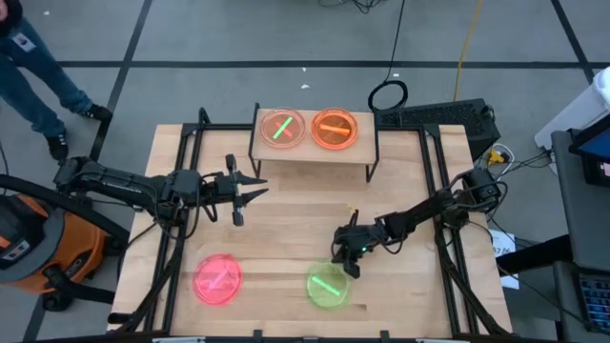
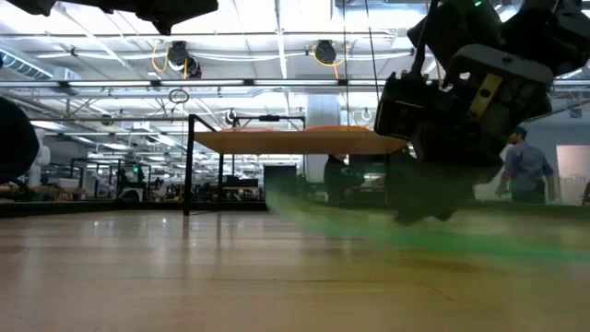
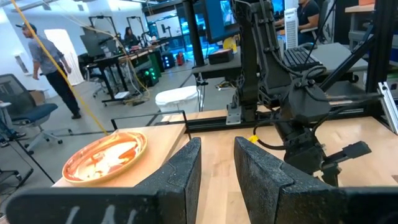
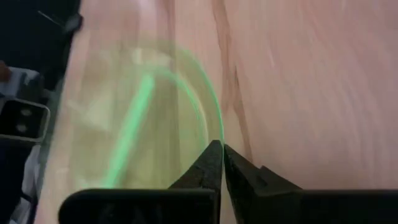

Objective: Place and stack plates onto a shelf
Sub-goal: Stack the green plate on top of the green plate on the shelf

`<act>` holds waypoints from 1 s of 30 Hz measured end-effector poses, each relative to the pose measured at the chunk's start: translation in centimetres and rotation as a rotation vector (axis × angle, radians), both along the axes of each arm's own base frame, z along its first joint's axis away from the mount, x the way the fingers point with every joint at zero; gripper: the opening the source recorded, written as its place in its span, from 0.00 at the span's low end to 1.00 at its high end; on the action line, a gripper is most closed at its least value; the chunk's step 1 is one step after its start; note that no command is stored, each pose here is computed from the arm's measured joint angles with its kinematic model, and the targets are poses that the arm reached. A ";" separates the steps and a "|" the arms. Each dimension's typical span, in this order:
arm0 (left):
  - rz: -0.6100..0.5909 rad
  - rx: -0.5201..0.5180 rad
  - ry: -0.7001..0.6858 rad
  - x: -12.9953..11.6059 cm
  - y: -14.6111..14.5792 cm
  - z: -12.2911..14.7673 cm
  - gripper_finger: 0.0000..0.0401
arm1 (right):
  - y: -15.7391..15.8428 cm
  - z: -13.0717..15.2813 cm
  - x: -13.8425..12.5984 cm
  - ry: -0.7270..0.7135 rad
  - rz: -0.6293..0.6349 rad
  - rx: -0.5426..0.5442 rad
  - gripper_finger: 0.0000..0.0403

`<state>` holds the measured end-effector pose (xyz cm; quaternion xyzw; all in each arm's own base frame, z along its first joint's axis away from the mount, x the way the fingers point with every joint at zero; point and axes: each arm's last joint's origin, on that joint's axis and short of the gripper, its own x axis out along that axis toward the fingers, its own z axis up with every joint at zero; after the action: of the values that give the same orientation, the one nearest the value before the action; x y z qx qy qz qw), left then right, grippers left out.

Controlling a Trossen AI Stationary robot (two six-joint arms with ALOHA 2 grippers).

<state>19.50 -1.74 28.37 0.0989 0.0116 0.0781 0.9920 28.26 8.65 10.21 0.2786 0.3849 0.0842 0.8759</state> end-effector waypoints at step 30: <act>0.000 -0.012 0.000 0.0 0.0 0.0 0.26 | -0.9 4.5 -0.6 -0.130 0.041 -0.004 0.17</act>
<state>19.50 -1.74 28.35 0.0930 0.0118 0.0783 0.9925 27.66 7.77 14.70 0.2627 0.3330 0.1192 0.8977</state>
